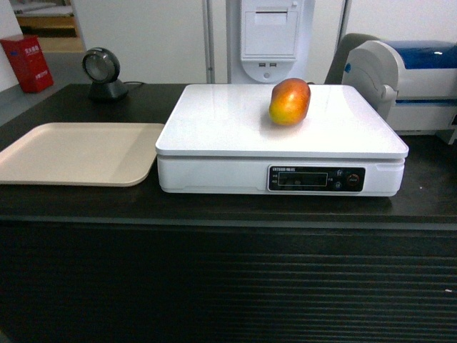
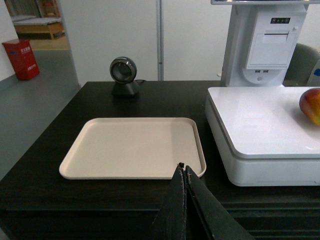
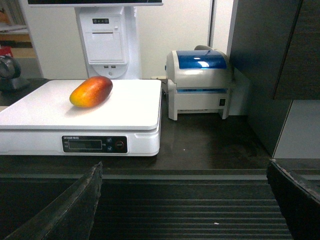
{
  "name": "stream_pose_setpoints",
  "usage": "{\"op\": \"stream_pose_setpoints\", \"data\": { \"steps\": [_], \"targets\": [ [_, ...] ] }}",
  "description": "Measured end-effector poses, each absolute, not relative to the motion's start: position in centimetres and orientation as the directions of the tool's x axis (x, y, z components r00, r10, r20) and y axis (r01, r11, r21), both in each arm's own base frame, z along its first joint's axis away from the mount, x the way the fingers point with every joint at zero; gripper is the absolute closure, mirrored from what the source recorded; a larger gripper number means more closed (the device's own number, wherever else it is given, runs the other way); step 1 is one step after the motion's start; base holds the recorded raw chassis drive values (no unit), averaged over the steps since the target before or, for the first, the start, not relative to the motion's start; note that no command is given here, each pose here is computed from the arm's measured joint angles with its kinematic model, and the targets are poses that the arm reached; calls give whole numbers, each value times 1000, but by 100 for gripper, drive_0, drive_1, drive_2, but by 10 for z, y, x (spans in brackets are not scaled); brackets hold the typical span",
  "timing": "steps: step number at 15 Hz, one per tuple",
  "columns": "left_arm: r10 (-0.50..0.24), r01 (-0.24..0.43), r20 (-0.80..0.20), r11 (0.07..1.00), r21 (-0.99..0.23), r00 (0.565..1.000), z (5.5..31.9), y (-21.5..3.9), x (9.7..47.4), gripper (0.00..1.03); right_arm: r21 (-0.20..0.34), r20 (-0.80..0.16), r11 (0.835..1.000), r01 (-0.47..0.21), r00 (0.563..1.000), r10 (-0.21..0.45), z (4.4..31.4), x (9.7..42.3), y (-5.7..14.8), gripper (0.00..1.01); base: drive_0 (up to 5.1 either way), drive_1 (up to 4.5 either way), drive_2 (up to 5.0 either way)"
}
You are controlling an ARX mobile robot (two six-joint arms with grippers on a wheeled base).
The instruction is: Place dark red mango on scale at checkout
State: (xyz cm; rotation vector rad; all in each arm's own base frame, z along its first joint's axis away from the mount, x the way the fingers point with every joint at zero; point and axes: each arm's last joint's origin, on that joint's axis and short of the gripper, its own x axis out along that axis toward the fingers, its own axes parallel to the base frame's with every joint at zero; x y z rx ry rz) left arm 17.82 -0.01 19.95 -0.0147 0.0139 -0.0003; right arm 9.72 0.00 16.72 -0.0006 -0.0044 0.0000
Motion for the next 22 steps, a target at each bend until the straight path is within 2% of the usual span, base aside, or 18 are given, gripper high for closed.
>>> {"op": "stream_pose_setpoints", "data": {
  "steps": [9,11,12,22],
  "targets": [
    [0,0,-8,1000,-15,1000,176,0,135,101,-1,4,1000,0,1000,0,167,97,0,3,0,0,0],
    [0,0,22,1000,-15,1000,170,0,130,101,-1,4,1000,0,1000,0,167,97,0,3,0,0,0],
    [1,-1,-4,1000,-15,1000,167,0,128,101,-1,4,1000,0,1000,0,167,97,0,3,0,0,0],
    [0,0,11,1000,-14,1000,170,0,111,101,-1,4,1000,0,1000,0,167,97,0,3,0,0,0]
  ]
}}
